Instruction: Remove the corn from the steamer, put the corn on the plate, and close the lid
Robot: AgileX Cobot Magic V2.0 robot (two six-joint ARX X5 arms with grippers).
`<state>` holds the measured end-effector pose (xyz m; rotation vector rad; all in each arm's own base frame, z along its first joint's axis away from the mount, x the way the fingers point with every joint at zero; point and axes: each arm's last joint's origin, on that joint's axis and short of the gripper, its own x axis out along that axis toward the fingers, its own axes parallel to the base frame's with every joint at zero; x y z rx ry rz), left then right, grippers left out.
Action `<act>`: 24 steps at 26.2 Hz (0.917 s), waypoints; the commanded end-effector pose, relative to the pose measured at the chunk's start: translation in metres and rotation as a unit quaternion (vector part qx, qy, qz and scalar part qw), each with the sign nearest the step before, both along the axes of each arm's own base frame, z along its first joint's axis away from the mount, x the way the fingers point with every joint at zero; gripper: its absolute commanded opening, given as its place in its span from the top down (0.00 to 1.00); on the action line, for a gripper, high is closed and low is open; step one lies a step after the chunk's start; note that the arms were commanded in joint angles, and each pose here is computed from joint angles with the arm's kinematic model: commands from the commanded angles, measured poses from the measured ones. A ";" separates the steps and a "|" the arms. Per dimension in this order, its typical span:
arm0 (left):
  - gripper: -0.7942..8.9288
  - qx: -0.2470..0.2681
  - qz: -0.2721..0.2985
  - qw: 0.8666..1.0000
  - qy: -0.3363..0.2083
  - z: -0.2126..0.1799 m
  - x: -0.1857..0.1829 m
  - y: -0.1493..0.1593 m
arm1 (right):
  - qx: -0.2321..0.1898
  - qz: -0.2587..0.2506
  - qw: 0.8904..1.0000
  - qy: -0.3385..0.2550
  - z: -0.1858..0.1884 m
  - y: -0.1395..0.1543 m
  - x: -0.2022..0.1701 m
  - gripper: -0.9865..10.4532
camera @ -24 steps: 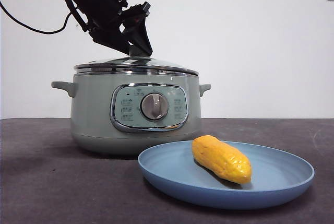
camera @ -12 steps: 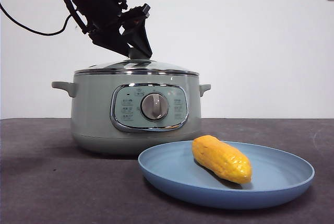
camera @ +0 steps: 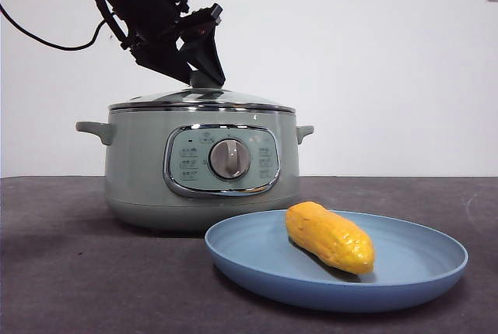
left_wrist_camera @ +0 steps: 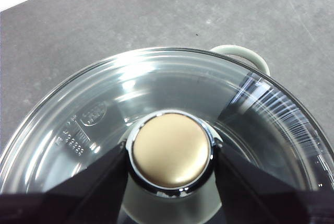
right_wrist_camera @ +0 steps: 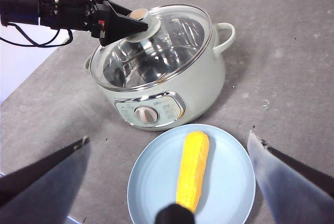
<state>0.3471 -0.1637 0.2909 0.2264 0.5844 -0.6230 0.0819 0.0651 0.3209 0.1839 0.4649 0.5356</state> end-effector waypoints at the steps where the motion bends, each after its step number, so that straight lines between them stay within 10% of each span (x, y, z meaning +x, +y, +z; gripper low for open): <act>1: 0.47 0.008 0.014 0.999 0.039 -0.013 0.000 0.002 | -0.003 0.003 1.000 -0.002 0.000 0.000 0.000 0.47; 24: 0.47 -0.002 0.008 0.997 0.071 0.069 -0.093 0.043 | -0.034 0.008 0.999 0.016 -0.006 -0.002 -0.002 0.47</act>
